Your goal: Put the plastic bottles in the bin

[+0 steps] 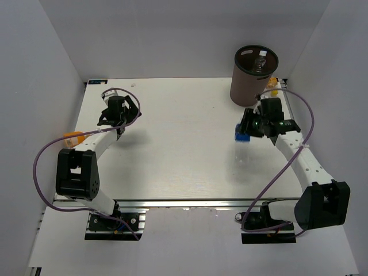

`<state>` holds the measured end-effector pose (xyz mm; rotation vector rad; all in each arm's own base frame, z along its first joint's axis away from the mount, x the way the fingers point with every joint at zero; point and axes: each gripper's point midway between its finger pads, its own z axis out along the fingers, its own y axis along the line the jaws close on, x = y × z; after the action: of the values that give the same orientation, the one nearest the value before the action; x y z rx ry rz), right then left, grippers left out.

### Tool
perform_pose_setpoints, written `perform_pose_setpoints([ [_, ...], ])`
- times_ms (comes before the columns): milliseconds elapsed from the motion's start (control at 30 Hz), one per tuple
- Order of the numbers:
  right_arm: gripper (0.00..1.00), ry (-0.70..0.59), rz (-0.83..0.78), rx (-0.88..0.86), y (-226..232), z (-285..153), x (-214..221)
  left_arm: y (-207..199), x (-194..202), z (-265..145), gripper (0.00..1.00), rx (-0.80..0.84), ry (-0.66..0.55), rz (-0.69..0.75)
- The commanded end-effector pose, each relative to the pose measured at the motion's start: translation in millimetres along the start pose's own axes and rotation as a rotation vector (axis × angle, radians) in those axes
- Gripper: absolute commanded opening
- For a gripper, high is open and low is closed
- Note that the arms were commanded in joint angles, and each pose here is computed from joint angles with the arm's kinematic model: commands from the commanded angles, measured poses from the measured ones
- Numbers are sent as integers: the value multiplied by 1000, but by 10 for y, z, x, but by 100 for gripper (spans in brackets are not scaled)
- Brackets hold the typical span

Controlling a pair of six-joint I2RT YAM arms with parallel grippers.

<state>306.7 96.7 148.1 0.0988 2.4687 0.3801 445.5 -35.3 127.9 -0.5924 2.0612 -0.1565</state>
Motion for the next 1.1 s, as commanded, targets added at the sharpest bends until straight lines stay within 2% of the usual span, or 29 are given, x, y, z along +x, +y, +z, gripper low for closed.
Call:
perform_pose_setpoints([
  [0,30,-285,-138,-239,615,-345,-963,-54,-206,-66,98,18,-44,-19],
  [67,30,-494,-224,-280,804,-606,-1505,-59,-192,-80,98,25,-40,-18],
  [100,30,-586,-226,-248,788,-691,-1724,-75,-204,-92,98,34,-43,-17],
  [133,29,-738,-269,-251,864,-862,-2050,-70,-206,-99,98,32,-44,-15],
  [200,27,-914,-277,-193,852,-1061,-2496,-60,-244,-127,98,25,-56,-15],
  [300,33,-1105,-346,-163,994,-1354,-3084,-21,-277,-157,98,8,-69,-16],
  [333,32,-1155,-359,-120,972,-1422,-3234,-33,-305,-177,98,15,-80,-17],
  [367,27,-1224,-406,-51,935,-1512,-3399,-31,-299,-185,98,17,-81,-19],
  [400,27,-1266,-355,54,774,-1487,-3591,-30,-305,-190,98,18,-81,-21],
  [467,27,-1376,-335,124,653,-1612,-3818,-43,-304,-210,98,23,-72,-20],
  [500,27,-1374,-340,129,609,-1420,-3891,-48,-303,-214,98,26,-72,-20],
  [567,28,-1441,-329,123,619,-1493,-4079,-74,-328,-237,98,40,-79,-23],
  [600,29,-1406,-336,127,586,-1221,-4139,-67,-327,-237,98,37,-80,-23],
  [633,33,-1440,-335,130,612,-1319,-4252,-65,-336,-252,98,35,-79,-23],
  [667,33,-1397,-322,165,508,-1036,-4292,-54,-339,-257,98,28,-80,-24],
  [733,33,-1399,-289,186,415,-995,-4428,-50,-363,-288,98,25,-85,-23],
  [767,35,-1359,-278,174,362,-745,-4431,-37,-378,-293,98,21,-91,-25],
  [800,39,-1323,-259,137,351,-610,-4420,-35,-397,-308,98,20,-98,-25],
  [833,49,-1311,-253,118,321,-578,-4440,-26,-395,-311,98,16,-99,-25],
  [867,50,-1277,-253,86,333,-452,-4406,-26,-411,-325,98,15,-103,-24],
  [933,59,-1241,-239,56,328,-375,-4359,-8,-418,-336,98,5,-104,-22],
  [967,66,-1234,-245,43,342,-386,-4357,-3,-419,-343,98,3,-105,-22],
  [1000,82,-1203,-237,48,297,-340,-4338,-8,-431,-351,98,6,-108,-21],
  [1033,89,-1192,-236,47,288,-350,-4338,-5,-422,-353,98,6,-106,-21],
  [1067,89,-1199,-238,45,304,-439,-4377,-11,-427,-355,98,8,-107,-21],
])
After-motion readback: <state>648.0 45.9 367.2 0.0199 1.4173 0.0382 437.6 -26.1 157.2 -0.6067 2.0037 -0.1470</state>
